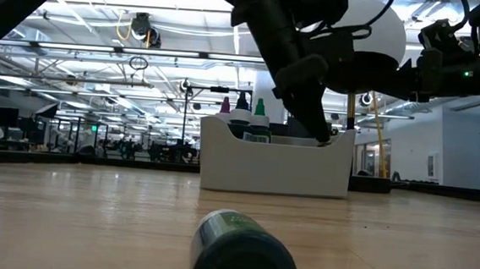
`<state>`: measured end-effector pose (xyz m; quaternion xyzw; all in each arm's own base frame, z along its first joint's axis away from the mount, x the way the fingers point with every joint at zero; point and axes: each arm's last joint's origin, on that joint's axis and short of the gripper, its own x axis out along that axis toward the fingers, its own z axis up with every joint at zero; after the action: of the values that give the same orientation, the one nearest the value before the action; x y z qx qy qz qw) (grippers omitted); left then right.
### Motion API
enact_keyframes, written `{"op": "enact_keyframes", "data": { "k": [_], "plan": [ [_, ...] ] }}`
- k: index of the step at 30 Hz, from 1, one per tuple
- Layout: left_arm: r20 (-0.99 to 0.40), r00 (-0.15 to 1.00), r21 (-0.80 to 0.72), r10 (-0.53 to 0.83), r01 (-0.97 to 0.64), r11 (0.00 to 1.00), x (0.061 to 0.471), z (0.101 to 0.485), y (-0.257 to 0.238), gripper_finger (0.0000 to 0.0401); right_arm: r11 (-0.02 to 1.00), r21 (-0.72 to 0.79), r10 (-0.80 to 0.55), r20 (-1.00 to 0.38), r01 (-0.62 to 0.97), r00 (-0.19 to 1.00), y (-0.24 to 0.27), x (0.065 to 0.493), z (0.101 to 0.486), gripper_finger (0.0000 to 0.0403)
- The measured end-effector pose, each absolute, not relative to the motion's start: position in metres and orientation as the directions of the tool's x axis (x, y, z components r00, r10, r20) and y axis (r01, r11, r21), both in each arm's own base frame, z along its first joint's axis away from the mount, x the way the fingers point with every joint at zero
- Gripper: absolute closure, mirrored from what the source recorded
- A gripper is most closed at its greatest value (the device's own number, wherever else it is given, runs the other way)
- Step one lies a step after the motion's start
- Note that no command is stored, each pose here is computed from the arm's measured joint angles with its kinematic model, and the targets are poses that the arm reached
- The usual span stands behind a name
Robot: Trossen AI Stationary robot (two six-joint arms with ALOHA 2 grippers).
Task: Pick & Place food coloring
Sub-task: Put the small orange food coloring bottle into the gray bin
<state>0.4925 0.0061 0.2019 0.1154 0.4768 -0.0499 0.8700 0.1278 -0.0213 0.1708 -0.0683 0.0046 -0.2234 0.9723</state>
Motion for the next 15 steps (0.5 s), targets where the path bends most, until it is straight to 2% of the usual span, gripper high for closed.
{"op": "enact_keyframes", "data": {
  "k": [15],
  "plan": [
    [-0.856, 0.516, 0.148, 0.028, 0.193, 0.970, 0.497, 0.182, 0.010, 0.0343, 0.892, -0.134, -0.433, 0.022, 0.432, 0.901, -0.021, 0.128, 0.171, 0.0403]
  ]
}}
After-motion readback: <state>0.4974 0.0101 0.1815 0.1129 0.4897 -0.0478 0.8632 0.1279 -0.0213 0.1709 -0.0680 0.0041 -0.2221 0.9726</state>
